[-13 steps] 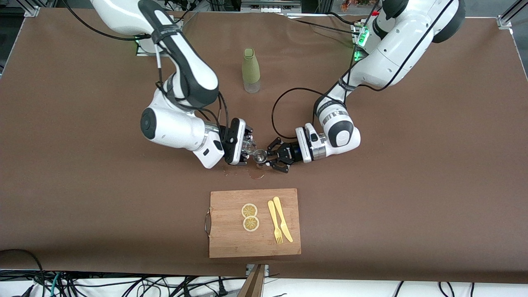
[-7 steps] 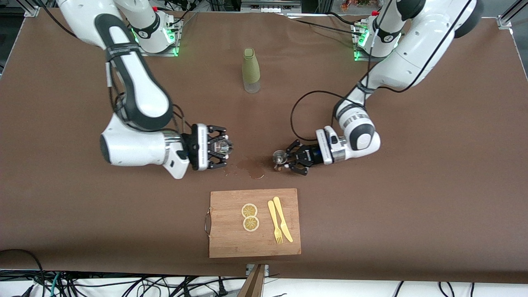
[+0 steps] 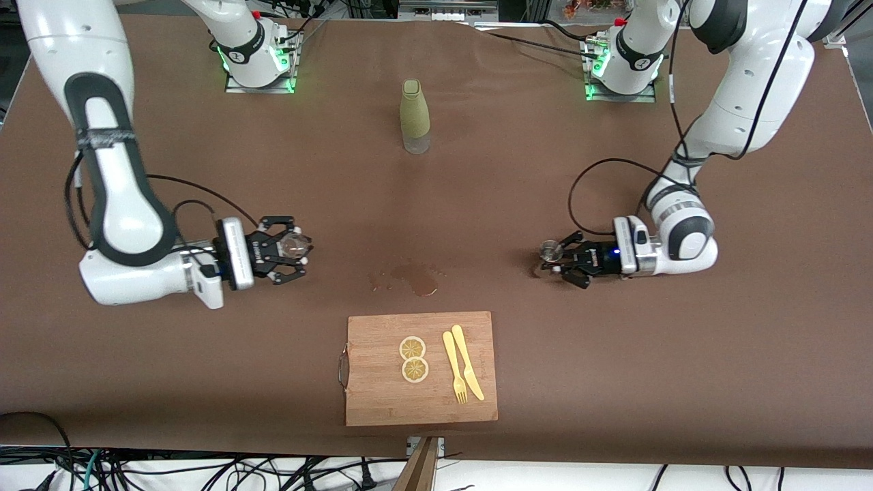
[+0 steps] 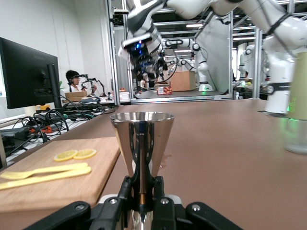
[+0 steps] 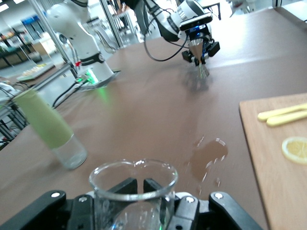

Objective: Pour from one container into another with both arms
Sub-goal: 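Move the beaker and jigger apart, lowering both toward their spots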

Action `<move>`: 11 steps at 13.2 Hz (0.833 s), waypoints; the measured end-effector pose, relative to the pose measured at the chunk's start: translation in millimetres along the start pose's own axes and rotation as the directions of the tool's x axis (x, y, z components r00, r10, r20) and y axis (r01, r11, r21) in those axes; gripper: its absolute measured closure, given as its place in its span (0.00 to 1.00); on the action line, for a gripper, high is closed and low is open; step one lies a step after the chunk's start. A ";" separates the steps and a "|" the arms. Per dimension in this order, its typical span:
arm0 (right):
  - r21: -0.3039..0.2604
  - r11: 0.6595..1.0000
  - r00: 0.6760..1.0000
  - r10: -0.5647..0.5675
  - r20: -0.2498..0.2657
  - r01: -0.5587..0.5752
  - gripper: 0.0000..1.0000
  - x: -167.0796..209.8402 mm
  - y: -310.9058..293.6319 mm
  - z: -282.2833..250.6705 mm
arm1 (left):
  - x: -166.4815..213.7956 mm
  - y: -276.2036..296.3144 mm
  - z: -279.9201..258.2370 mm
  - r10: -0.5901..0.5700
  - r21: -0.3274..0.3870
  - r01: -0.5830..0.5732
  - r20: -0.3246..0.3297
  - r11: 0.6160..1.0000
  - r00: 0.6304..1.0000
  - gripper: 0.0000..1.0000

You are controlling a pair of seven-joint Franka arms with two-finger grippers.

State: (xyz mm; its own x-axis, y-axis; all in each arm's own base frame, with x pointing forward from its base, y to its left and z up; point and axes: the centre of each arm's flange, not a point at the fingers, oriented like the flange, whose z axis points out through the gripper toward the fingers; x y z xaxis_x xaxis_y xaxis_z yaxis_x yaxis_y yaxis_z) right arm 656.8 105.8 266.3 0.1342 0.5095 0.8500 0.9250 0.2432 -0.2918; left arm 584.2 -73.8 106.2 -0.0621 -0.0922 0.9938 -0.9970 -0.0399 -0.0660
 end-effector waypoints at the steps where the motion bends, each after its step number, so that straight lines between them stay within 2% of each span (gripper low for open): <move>1: -0.001 1.000 0.999 -0.010 -0.033 0.010 0.85 -35.4 -3.2 -12.7 | -2.1 2.1 -22.9 0.000 -0.018 0.000 0.010 1.000 1.000 0.79; 3: -0.015 0.998 0.994 -0.063 -0.091 0.062 0.85 -104.6 -8.4 -23.4 | -2.8 5.9 -67.1 0.005 -0.059 -0.003 0.033 0.998 0.999 0.79; 5: -0.020 0.992 0.983 -0.123 -0.137 0.122 0.85 -158.9 -11.1 -12.4 | 1.5 9.8 -112.6 0.005 -0.092 0.000 0.053 0.996 0.999 0.79; 7: -0.019 0.987 0.972 -0.162 -0.170 0.161 0.85 -188.1 -10.9 6.0 | 9.8 14.3 -152.8 0.004 -0.129 0.004 0.065 0.992 0.998 0.79; 11: -0.039 0.980 0.959 -0.199 -0.204 0.195 0.85 -216.3 -9.7 25.7 | 10.5 22.6 -196.5 0.002 -0.161 0.008 0.065 0.987 0.998 0.79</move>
State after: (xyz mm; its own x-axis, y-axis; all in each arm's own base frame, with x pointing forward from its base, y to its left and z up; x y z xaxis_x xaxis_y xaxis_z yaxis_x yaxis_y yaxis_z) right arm 609.6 14.5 74.1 0.0170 0.2716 0.9623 0.9464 0.3060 -0.1030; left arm 552.1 119.8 132.8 -0.0611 -0.1565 0.9858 -0.9919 0.1200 -0.0424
